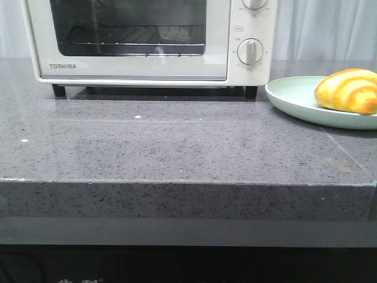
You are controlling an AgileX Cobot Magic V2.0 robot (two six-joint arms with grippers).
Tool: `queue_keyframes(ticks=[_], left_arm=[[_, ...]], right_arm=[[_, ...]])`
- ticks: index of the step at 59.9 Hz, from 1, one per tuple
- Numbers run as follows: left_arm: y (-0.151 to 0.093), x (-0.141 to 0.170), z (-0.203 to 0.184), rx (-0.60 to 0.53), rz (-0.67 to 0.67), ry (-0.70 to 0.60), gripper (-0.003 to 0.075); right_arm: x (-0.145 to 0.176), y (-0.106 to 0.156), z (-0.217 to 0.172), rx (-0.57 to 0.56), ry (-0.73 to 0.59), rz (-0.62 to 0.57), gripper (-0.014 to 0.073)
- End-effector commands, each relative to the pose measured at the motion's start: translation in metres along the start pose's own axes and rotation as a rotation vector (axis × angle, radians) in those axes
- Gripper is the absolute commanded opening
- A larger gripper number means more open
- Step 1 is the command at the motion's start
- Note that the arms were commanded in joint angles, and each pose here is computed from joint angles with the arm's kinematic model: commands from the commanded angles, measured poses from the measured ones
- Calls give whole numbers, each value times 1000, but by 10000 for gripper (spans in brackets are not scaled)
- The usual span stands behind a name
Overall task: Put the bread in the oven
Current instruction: 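Move the left gripper toward the toaster oven door handle, then pull the oven door handle down with the left gripper to open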
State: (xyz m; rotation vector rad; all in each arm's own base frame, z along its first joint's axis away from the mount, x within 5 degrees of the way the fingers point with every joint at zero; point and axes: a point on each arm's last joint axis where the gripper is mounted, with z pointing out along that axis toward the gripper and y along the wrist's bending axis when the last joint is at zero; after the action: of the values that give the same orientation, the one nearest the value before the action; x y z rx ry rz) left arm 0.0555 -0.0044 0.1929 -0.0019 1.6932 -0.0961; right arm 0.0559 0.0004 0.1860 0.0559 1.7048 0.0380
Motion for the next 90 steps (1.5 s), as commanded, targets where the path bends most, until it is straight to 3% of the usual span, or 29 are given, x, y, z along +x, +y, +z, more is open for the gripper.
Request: queue_keyframes(ticks=[1, 17, 28, 39, 48, 58, 70, 77, 90], left_arm=[[1, -6, -1, -5, -7, -89, -20], [1, -6, -1, -5, -9, -95, -20], [1, -23, -5, -7, -42, -250, -20], [-3, -74, -23, 2, 1, -360, -20], [-6, -124, -27, -31, 138, -250, -20], [-7, -158, 16, -29, 136, -86, -21], [-14, -184, 72, 23, 71, -27, -20], [-34, -202, 105, 119, 120, -3, -20], [-92, -227, 163, 311, 148, -6, -20]], right_arm=[[-12, -1, -3, 11, -125, -18, -69], [-12, -1, -3, 11, -124, -18, -69], [-23, -1, -5, 13, -215, -13, -69], [-67, 4, -24, -7, -240, 7, -69], [-109, 8, -32, -19, -165, 3, -69], [-144, 11, -17, -36, -102, 46, -69], [-154, 11, -8, -39, -116, 68, -69], [-154, 11, -8, -40, -117, 69, -69], [-154, 12, -8, -51, -121, 98, -69]])
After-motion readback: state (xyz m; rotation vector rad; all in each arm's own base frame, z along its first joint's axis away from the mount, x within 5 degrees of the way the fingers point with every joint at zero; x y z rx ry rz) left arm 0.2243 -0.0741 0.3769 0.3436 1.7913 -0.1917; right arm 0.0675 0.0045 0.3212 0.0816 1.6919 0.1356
